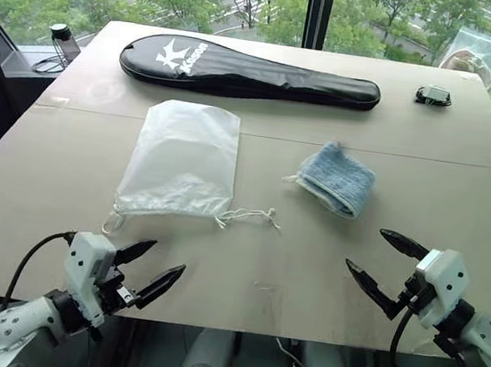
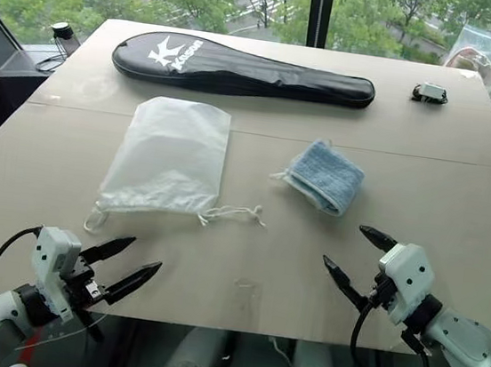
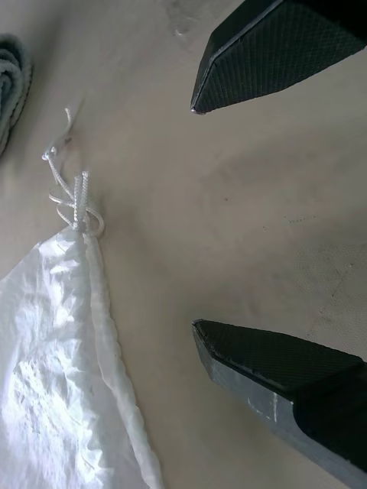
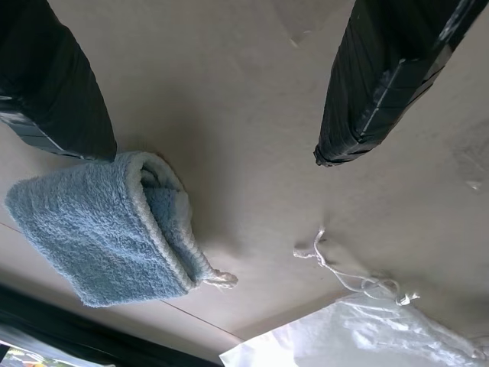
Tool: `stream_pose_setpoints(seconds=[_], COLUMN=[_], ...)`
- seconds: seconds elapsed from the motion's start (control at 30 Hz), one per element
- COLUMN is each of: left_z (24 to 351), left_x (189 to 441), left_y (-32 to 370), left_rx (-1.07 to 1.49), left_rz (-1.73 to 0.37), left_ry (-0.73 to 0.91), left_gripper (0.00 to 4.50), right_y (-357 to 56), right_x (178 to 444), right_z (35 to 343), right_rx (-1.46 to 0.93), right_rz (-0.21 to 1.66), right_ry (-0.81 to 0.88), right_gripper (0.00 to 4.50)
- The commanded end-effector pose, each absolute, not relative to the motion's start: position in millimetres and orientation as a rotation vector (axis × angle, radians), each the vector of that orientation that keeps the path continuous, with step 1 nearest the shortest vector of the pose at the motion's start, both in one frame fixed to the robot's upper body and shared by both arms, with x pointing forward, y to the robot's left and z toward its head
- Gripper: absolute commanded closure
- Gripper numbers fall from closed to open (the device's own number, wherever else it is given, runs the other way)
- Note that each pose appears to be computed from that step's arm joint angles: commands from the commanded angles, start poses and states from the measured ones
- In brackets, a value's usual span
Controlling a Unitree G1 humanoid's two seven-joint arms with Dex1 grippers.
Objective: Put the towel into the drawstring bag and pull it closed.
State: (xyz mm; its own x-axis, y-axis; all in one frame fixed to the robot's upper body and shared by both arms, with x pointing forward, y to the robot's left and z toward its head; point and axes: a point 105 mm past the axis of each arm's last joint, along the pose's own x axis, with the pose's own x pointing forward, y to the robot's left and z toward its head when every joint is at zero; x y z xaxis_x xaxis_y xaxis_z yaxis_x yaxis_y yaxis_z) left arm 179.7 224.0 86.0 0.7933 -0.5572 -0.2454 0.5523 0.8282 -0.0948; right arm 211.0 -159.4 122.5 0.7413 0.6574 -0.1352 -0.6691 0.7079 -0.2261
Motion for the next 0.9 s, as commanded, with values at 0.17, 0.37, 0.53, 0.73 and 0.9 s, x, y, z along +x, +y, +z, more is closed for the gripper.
stream_pose_setpoints(seconds=[0.17,0.37,0.53,0.73,0.9], left_z=[122,106,93,99,107], left_x=[214,215,228,249,265], left_y=[247,269,260,240,232], left_rx=[0.420,0.908,1.112,1.122,1.132], left_rz=[-0.423,-0.281,-0.318,-0.326,-0.330], left_ry=[0.001,-0.035,-0.084,-0.158,-0.186], left_gripper=[0.05,0.05,0.05,0.05,0.05], right_y=[-126,-108,-99,-93,-87], right_x=[190,171,169,167,166], right_z=[142,142,145,149,153], right_rx=[-0.320,-0.327,-0.338,-0.345,-0.339], right_rz=[0.976,1.187,1.208,1.194,1.162], right_ry=[-0.154,-0.176,-0.193,-0.198,-0.199], right_gripper=[0.00,0.00,0.00,0.00,0.00])
